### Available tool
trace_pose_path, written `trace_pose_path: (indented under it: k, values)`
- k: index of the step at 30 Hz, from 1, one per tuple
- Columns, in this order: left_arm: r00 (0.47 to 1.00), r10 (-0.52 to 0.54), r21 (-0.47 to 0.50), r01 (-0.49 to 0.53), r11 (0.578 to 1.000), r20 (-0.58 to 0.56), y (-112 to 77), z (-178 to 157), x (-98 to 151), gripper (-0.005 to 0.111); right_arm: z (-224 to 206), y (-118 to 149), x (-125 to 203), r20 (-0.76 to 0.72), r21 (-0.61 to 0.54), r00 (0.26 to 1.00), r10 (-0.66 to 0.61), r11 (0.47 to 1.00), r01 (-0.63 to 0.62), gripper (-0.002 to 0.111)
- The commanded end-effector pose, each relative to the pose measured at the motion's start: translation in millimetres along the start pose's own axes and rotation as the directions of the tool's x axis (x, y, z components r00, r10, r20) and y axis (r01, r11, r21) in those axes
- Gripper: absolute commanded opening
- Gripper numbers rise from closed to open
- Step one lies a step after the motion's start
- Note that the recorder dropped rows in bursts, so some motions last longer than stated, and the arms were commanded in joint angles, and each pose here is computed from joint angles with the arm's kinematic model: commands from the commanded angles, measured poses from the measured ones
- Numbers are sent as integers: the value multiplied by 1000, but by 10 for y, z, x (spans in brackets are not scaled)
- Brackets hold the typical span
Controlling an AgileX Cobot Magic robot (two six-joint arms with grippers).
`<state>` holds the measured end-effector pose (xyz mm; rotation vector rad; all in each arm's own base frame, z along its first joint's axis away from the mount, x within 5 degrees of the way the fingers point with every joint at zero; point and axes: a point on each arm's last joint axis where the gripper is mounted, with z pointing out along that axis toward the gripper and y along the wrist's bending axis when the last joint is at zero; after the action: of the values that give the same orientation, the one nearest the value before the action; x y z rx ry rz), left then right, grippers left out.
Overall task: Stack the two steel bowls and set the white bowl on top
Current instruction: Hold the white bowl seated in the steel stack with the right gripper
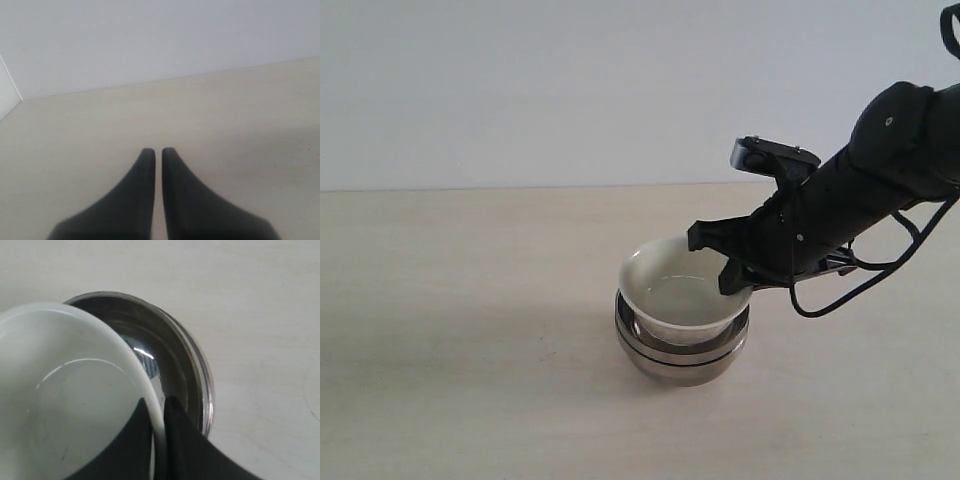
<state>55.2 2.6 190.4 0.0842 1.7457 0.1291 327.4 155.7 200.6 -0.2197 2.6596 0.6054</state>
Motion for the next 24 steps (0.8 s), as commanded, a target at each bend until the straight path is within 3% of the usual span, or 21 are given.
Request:
trace_pose_path:
  k: [1,24]
  values:
    - [1000,-17,-2,17,1000,7,-1,0,3,4,1,-25,-2,17,8,1000,-2,1000,2,0]
    - [1000,-17,-2,17,1000,7,-1,0,3,4,-5,-22,3,13,7,1000,-8,1000,8,0]
